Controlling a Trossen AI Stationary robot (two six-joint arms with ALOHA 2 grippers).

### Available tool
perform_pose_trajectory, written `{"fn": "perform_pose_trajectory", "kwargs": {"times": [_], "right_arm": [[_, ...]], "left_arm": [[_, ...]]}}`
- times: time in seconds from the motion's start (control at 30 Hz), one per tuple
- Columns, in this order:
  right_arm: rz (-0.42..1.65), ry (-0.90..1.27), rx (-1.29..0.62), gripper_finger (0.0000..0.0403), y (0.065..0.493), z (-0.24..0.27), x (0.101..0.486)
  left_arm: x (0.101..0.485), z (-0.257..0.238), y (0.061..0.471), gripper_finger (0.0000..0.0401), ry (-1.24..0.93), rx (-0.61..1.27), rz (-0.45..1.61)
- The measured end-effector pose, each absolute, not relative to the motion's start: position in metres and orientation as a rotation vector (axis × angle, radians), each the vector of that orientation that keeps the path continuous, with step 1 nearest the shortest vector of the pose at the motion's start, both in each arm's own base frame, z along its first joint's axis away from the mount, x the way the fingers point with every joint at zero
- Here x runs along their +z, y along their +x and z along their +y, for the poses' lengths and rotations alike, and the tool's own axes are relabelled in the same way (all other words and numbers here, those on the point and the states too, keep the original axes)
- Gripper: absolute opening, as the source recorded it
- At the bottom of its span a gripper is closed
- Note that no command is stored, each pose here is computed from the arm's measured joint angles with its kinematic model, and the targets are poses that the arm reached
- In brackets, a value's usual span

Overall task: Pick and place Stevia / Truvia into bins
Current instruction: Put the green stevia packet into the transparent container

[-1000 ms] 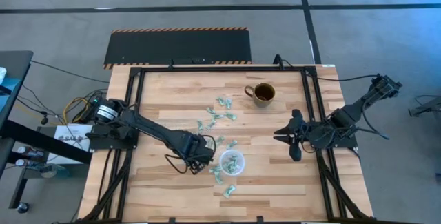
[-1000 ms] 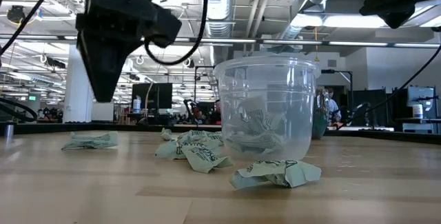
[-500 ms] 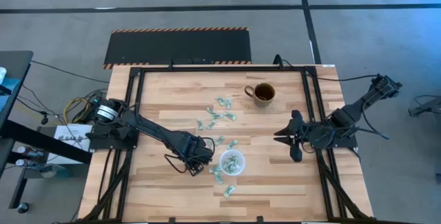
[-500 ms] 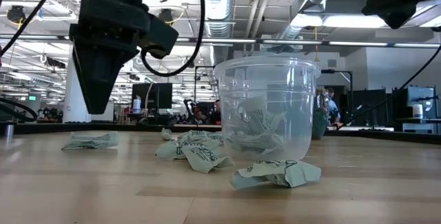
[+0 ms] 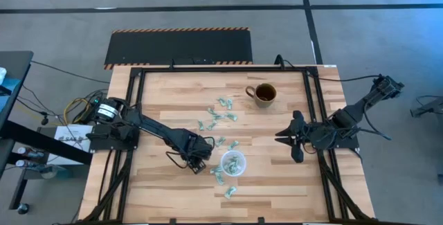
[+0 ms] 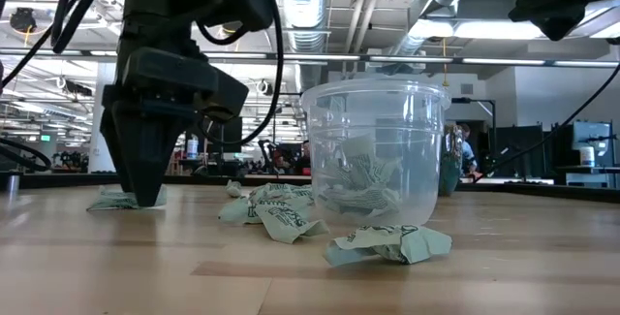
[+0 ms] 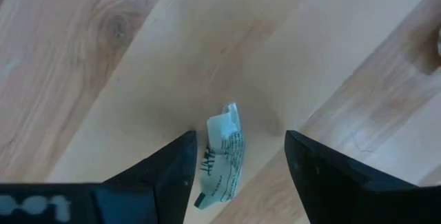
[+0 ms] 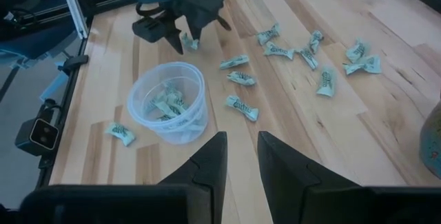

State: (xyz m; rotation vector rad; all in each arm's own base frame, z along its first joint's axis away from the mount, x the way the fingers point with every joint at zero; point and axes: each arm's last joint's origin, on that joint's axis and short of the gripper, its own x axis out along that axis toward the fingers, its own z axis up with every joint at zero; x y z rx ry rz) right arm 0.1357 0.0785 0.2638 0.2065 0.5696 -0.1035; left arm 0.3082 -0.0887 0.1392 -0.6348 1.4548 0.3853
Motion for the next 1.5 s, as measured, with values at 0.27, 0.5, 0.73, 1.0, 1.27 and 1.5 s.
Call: {"fn": "perform_pose_trajectory", "kwargs": {"times": [0.27, 0.5, 0.73, 1.0, 1.27, 1.5], "right_arm": [[0.569, 0.205, -0.104, 0.0074, 0.136, 0.078, 0.264], [0.568, 0.205, -0.105, 0.0074, 0.136, 0.078, 0.264], [0.568, 0.204, -0.106, 0.0074, 0.136, 0.078, 0.264], [0.567, 0.204, -0.107, 0.0074, 0.136, 0.078, 0.264], [0.567, 0.21, -0.109, 0.0074, 0.136, 0.078, 0.264], [0.567, 0.207, -0.107, 0.0074, 0.136, 0.078, 0.264]], "left_arm": [[0.138, -0.088, 0.307, 0.018, -0.584, 0.418, 1.441], [0.137, -0.086, 0.306, 0.0058, -0.555, 0.451, 1.439], [0.143, -0.087, 0.314, 0.0015, -0.517, 0.459, 1.397], [0.199, -0.095, 0.353, 0.0005, -0.451, 0.361, 1.171], [0.275, -0.1, 0.384, 0.0005, -0.3, 0.263, 0.896], [0.286, -0.112, 0.404, 0.0011, -0.283, -0.083, 0.768]]}}
